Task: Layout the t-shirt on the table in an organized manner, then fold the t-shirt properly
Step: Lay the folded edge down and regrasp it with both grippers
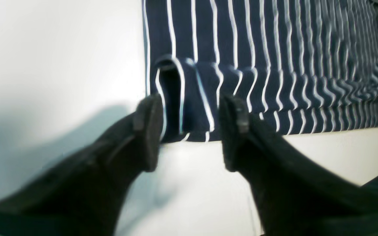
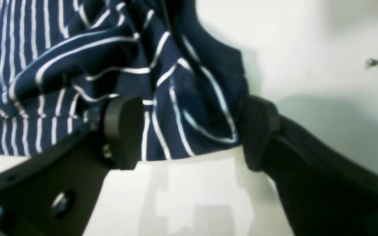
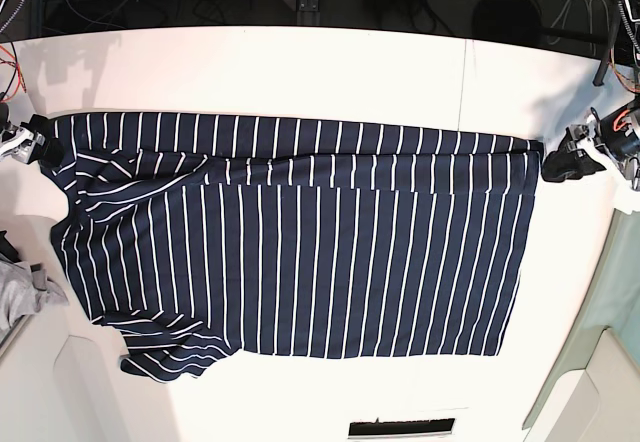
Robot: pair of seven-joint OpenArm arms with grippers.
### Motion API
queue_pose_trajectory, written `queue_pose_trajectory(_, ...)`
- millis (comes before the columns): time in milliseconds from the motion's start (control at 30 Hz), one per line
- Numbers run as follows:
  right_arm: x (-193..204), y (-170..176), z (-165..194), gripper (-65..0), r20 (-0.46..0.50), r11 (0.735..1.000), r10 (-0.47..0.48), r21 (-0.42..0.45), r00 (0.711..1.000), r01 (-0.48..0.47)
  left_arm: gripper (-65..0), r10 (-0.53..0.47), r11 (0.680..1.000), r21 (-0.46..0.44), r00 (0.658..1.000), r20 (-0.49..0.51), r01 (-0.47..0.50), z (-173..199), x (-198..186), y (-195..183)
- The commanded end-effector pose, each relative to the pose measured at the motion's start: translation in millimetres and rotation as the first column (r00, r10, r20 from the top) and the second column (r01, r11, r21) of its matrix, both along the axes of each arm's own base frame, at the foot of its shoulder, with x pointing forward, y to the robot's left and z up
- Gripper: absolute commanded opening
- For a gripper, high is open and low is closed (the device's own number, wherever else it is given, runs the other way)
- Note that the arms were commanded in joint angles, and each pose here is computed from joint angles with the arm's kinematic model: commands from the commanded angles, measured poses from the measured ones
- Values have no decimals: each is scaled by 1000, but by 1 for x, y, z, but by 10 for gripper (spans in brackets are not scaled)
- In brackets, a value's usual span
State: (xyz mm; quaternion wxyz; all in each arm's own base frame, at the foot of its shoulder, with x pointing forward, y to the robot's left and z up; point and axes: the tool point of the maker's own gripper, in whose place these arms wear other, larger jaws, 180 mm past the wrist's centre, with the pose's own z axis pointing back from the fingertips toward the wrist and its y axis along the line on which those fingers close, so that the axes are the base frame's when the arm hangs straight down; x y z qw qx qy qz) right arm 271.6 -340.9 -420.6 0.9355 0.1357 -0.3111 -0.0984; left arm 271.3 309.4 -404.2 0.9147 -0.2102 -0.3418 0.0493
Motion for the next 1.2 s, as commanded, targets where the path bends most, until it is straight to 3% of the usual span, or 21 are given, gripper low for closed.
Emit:
queue_pose_trajectory(0,10,-13,12,-201,43,999,-28,-15,999,28,-289,4,1000,9,998,62,-4,17,12,7)
queue_pose_trajectory(200,-1,-14,-16,-201,17,993,-108,59,994,106,-284,15,999,46,997,73,-18,13,14,10)
queue_pose_trajectory(600,-1,35,-38,-201,11,976,-116,185,993,112,-284,36,997,60,997,69,-40,12,14,14)
queue_pose_trajectory(800,-1,53,-43,-201,12,970,-108,222,994,103,-284,89,987,125,994,71,-97,5,16,26)
queue_pose_trajectory(1167,-3,53,-45,-201,2,972,-100,213,995,98,-284,186,982,-36,983,7,-185,-33,23,1)
